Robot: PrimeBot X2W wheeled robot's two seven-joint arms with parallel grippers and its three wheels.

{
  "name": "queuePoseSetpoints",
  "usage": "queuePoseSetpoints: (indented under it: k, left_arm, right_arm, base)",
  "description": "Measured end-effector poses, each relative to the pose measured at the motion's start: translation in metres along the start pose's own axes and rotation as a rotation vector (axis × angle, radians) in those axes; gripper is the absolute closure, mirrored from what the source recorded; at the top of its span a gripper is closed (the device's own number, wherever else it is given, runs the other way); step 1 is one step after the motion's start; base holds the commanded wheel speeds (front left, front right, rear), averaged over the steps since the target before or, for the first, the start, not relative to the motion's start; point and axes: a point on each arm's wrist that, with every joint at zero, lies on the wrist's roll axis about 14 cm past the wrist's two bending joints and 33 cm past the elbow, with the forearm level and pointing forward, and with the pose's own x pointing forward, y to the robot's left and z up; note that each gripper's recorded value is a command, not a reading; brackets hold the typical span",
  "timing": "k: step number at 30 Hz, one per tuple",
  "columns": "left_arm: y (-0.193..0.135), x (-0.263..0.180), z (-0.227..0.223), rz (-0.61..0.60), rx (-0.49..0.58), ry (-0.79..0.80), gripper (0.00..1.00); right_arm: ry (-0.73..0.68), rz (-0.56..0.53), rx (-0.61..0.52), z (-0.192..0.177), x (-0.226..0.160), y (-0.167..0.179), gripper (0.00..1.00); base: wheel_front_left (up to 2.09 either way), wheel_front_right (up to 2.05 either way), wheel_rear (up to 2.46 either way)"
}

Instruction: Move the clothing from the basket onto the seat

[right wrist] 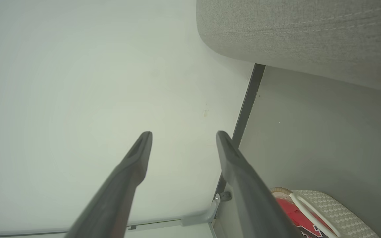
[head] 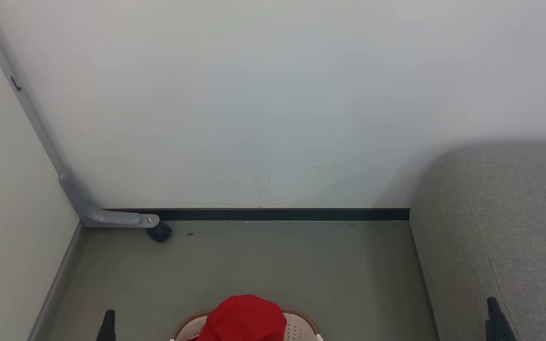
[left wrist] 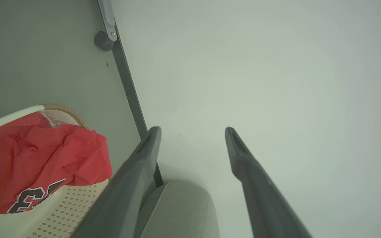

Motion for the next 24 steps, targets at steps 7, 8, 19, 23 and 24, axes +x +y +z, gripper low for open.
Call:
queuePoseSetpoints:
  k: [7, 8, 19, 23, 24]
  left_arm:
    - [-0.014, 0.0, 0.008, -0.045, 0.077, -0.036, 0.0]
    - [-0.017, 0.0, 0.009, -0.053, 0.093, -0.037, 0.0]
    - [-0.044, -0.001, 0.006, -0.115, 0.324, -0.057, 0.0]
    - [-0.049, -0.002, 0.002, -0.117, 0.451, -0.068, 0.0]
    - [-0.05, -0.002, 0.001, -0.119, 0.481, -0.069, 0.0]
  right_arm:
    - [-0.001, 0.042, -0.117, -0.004, 0.001, 0.017, 0.0]
    - [-0.002, 0.047, -0.133, -0.004, 0.002, 0.019, 0.0]
    - [-0.018, 0.12, -0.328, -0.011, 0.002, 0.045, 0.0]
    - [-0.022, 0.151, -0.425, -0.017, 0.002, 0.054, 0.0]
    - [-0.024, 0.154, -0.447, -0.018, 0.002, 0.055, 0.0]
  base:
    - [0.0, 0.0, 0.0]
    - [0.0, 0.0, 0.0]
    - [0.0, 0.0, 0.0]
    - [0.0, 0.0, 0.0]
    - [0.0, 0.0, 0.0]
